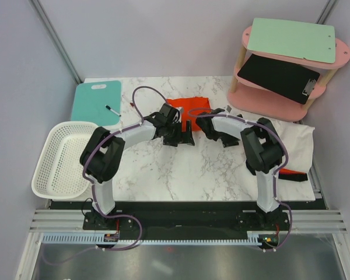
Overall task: Fold and stack the t-shirts
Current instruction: Fold the tshirt
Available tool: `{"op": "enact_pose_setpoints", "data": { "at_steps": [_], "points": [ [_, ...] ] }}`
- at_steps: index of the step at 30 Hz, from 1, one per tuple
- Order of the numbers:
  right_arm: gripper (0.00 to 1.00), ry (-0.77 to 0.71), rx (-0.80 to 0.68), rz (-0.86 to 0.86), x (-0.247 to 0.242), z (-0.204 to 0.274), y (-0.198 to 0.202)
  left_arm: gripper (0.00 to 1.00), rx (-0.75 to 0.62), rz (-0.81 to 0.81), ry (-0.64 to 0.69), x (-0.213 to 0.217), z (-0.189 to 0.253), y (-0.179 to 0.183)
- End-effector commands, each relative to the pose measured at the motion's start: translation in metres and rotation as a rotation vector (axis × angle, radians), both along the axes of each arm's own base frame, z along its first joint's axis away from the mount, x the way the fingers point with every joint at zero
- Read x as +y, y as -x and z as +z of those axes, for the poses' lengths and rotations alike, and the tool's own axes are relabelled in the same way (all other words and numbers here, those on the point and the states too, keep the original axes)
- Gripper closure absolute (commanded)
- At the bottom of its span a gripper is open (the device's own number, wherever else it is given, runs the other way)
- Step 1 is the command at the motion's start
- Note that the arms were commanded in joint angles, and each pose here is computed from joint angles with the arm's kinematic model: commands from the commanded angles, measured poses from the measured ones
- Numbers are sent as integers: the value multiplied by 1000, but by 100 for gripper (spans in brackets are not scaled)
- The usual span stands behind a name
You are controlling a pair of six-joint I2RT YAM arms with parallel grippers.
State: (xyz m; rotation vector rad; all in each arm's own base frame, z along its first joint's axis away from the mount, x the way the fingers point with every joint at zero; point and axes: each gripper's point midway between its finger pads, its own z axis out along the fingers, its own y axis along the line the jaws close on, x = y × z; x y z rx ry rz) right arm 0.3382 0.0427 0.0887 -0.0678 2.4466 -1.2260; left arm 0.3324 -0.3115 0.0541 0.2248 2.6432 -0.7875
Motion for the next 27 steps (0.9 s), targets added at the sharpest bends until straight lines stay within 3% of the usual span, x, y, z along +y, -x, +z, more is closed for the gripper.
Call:
{"op": "enact_pose_setpoints", "data": {
  "at_steps": [1,13,15,18,19,22,27],
  "points": [
    [2,212,27,-24,-23,7,12,1,-28,-20,33,-5,4,0],
    [10,283,76,-92,-65,-14,21,2,-16,-24,36,-5,-1,2],
    [19,275,109,-98,-68,-21,24,2,-10,-24,38,-5,-2,3],
    [47,244,138,-103,-67,-30,22,2,-7,-20,36,-4,-3,4],
    [66,227,132,-103,-65,-32,20,2,-9,-19,36,-3,-2,4],
    [97,179,153,-99,-61,-39,21,2,-12,-15,27,0,-3,5],
    [100,115,147,-56,-43,-40,16,2,-16,-1,19,5,-3,3]
  ]
}}
